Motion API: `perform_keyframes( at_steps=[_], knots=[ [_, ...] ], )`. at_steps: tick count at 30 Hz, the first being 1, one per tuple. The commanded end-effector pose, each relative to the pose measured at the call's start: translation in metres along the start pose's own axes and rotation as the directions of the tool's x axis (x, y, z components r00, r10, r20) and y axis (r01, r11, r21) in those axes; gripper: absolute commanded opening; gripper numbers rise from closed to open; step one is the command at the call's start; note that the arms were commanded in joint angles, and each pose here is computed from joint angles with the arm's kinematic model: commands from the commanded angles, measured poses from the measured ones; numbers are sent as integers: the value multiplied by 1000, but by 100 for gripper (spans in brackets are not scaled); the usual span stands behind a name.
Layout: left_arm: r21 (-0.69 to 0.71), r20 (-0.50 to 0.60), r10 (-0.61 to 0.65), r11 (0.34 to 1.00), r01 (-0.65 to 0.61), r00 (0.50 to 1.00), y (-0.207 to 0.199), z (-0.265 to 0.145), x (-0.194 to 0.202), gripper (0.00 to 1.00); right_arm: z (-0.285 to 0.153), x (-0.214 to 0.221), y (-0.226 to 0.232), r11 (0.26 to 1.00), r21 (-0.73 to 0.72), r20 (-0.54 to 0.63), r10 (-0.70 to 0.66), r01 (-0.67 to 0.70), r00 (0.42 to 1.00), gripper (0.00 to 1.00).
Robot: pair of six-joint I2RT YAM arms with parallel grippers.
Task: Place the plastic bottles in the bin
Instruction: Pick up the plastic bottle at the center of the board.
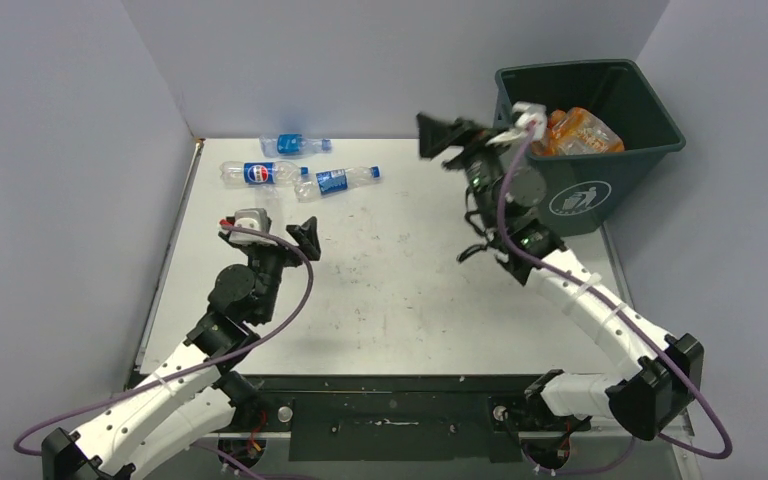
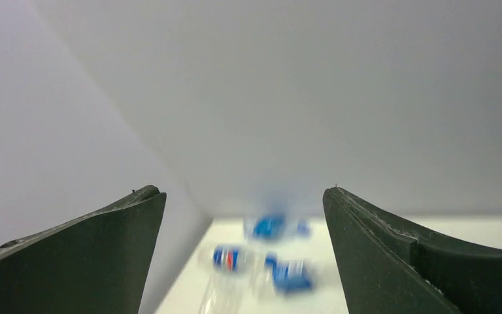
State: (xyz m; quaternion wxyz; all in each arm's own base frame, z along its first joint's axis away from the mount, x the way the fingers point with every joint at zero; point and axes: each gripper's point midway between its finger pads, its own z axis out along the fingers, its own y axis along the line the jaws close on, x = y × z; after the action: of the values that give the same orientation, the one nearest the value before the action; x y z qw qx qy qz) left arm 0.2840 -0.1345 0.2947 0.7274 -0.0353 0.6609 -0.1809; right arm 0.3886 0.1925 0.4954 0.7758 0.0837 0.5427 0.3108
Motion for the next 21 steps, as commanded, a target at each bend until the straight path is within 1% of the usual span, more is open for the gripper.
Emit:
perform_keyframes(
  at_steps=[1, 3, 4, 5, 8, 10, 12, 14, 15, 17, 20, 21],
  knots=[
    [-329, -8, 192, 926, -184, 981, 49, -9, -31, 96, -60, 121, 20, 991, -84, -268, 78, -104, 960, 96],
    [-363, -72, 281, 886, -288, 957, 52, -11, -28, 96, -84, 161, 17, 992, -64, -369, 77, -109, 926, 96],
    [-377, -108, 299, 870, -317, 948, 54, -12, -26, 96, -94, 176, 14, 993, -54, -410, 72, -103, 909, 96],
    [-393, -134, 283, 865, -313, 950, 55, -12, -24, 96, -105, 189, 11, 995, -38, -443, 70, -97, 894, 96],
    [-401, -237, 272, 847, -349, 933, 63, -8, -3, 96, -132, 219, -2, 996, -13, -496, 69, -87, 866, 96],
    [-410, -310, 194, 856, -315, 931, 77, 0, 16, 96, -143, 229, -8, 995, -5, -505, 84, -101, 859, 96],
    [-445, -384, 31, 870, -215, 923, 101, 8, 40, 96, -153, 240, -13, 994, 0, -529, 89, -105, 844, 96],
    [-506, -424, -132, 855, -113, 896, 129, 13, 62, 96, -161, 252, -16, 994, -7, -565, 83, -105, 821, 97],
    [-526, -434, -178, 846, -87, 883, 138, 16, 71, 96, -166, 260, -15, 994, -18, -590, 77, -108, 804, 97],
    [-545, -451, -189, 832, -101, 872, 152, 23, 80, 96, -176, 276, -14, 992, -43, -639, 65, -120, 767, 97],
    [-505, -471, -133, 851, -143, 872, 162, 42, 86, 96, -195, 300, -3, 979, -87, -699, 71, -182, 712, 96],
    [-509, -482, -133, 847, -153, 866, 167, 47, 91, 96, -202, 307, 0, 975, -102, -714, 66, -196, 697, 95]
  ],
)
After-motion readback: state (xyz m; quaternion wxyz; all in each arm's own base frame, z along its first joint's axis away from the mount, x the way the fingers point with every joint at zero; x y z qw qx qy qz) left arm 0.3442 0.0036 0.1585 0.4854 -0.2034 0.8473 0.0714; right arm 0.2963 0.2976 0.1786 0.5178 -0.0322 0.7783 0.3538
